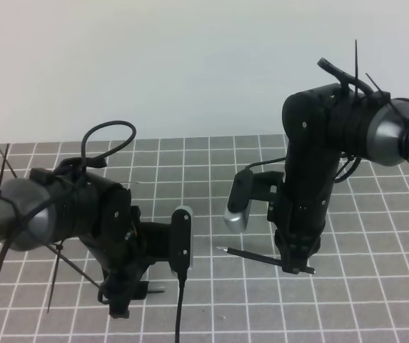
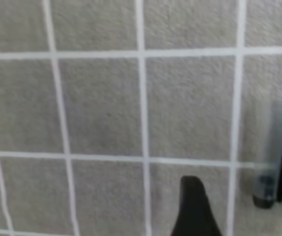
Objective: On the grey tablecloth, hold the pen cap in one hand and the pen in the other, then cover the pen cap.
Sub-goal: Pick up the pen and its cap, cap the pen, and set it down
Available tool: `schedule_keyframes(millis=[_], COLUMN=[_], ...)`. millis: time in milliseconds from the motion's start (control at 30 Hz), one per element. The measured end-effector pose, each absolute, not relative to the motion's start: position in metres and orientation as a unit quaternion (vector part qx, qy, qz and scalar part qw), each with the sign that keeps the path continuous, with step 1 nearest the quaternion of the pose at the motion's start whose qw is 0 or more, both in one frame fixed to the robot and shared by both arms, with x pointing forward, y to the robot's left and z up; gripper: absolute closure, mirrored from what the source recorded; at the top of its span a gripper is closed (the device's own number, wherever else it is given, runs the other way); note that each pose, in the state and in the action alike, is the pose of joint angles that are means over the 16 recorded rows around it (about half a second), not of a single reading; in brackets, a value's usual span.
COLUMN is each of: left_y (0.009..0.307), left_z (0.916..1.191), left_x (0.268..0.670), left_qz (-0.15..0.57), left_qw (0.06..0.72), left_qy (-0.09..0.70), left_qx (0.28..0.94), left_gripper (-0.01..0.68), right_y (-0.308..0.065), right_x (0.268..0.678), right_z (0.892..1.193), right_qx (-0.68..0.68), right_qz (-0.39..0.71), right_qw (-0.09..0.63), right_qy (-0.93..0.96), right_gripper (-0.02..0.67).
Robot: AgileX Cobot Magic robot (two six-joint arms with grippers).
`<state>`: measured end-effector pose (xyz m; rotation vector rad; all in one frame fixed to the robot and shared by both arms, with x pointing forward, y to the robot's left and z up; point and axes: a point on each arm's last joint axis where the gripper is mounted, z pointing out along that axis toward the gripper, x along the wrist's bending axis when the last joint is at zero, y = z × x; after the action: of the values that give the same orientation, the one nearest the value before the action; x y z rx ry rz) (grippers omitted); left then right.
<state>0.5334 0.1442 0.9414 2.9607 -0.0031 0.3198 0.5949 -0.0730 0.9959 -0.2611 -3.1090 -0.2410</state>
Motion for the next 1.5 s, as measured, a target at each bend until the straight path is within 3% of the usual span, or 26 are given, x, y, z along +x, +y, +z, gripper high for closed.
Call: schedule_keyframes(millis=[267, 633, 867, 1100, 1500], left_y=[0.144, 0.145, 0.146, 0.149, 0.164], left_z=[0.935, 0.931, 0.936, 0.968, 1.061], left_x=[0.535, 0.532, 0.53, 0.528, 0.499], left_qz=[0.099, 0.071, 0.073, 0.115, 0.25], left_qw=[0.077, 0.066, 0.064, 0.077, 0.141], left_qy=[0.005, 0.007, 0.004, -0.004, -0.01], left_qx=[0.992, 0.995, 0.995, 0.99, 0.958], left_gripper=[0.323, 0.511, 0.584, 0.593, 0.594], right_y=[-0.072, -0.072, -0.074, -0.077, -0.092], right_x=[0.596, 0.596, 0.592, 0.583, 0.542], right_z=[0.994, 0.994, 0.997, 1.02, 1.087], right_qx=[-0.084, -0.083, -0.085, -0.095, -0.196], right_qz=[-0.077, -0.078, -0.073, -0.087, -0.159], right_qw=[0.007, 0.006, 0.018, 0.017, 0.006], right_qy=[-0.993, -0.993, -0.994, -0.992, -0.968], right_gripper=[0.652, 0.652, 0.652, 0.652, 0.652])
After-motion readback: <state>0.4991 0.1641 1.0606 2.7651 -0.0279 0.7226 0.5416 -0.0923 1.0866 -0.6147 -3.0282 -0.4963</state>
